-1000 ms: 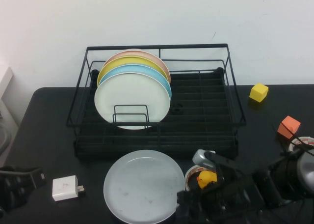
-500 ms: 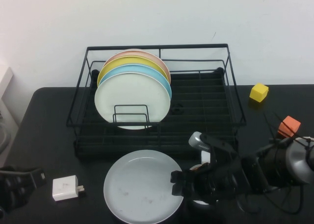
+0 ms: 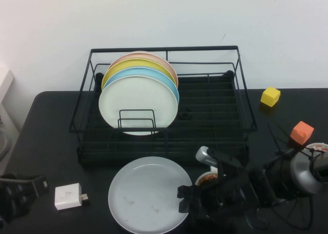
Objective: Place plate on rack
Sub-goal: Pick up the plate from the table
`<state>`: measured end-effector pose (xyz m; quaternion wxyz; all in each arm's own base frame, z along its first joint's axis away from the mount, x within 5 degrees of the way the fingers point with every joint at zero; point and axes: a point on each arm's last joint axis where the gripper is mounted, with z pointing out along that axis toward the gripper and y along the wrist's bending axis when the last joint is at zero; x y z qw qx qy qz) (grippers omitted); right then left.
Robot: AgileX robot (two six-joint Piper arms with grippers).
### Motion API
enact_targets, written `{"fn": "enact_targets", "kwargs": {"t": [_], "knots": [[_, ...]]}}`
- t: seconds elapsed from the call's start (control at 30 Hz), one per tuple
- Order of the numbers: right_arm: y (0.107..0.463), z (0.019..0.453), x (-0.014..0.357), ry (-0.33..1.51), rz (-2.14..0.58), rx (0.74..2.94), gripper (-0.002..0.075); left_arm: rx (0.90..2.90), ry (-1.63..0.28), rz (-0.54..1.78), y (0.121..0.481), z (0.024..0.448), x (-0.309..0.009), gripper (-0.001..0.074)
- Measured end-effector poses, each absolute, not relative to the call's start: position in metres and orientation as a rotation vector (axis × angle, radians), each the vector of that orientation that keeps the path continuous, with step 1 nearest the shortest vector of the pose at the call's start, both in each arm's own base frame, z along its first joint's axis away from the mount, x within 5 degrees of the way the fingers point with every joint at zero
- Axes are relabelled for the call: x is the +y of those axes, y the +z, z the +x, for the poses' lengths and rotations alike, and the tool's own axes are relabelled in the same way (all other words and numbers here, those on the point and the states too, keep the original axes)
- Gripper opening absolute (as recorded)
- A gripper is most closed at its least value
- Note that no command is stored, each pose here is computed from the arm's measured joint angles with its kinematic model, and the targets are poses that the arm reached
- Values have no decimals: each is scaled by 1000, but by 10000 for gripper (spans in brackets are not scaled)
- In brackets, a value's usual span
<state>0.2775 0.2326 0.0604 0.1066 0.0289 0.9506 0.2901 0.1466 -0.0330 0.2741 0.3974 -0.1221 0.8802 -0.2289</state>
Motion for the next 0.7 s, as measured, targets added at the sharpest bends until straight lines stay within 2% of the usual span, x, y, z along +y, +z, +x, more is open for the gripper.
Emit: {"fn": "enact_targets", "kwargs": {"t": [0.1, 0.2, 0.5, 0.7], "knots": [[60, 279, 233, 851, 89, 2798, 325, 2229, -580, -309, 274, 147, -33, -1], [59, 279, 232, 835, 93, 2798, 288, 2232, -580, -309, 274, 146, -33, -1], [57, 282, 229, 761, 106, 2789, 40, 2236, -582, -308, 274, 146, -33, -1], [57, 280, 231, 798, 35, 2789, 10, 2237, -580, -306, 274, 146, -33, -1]]}}
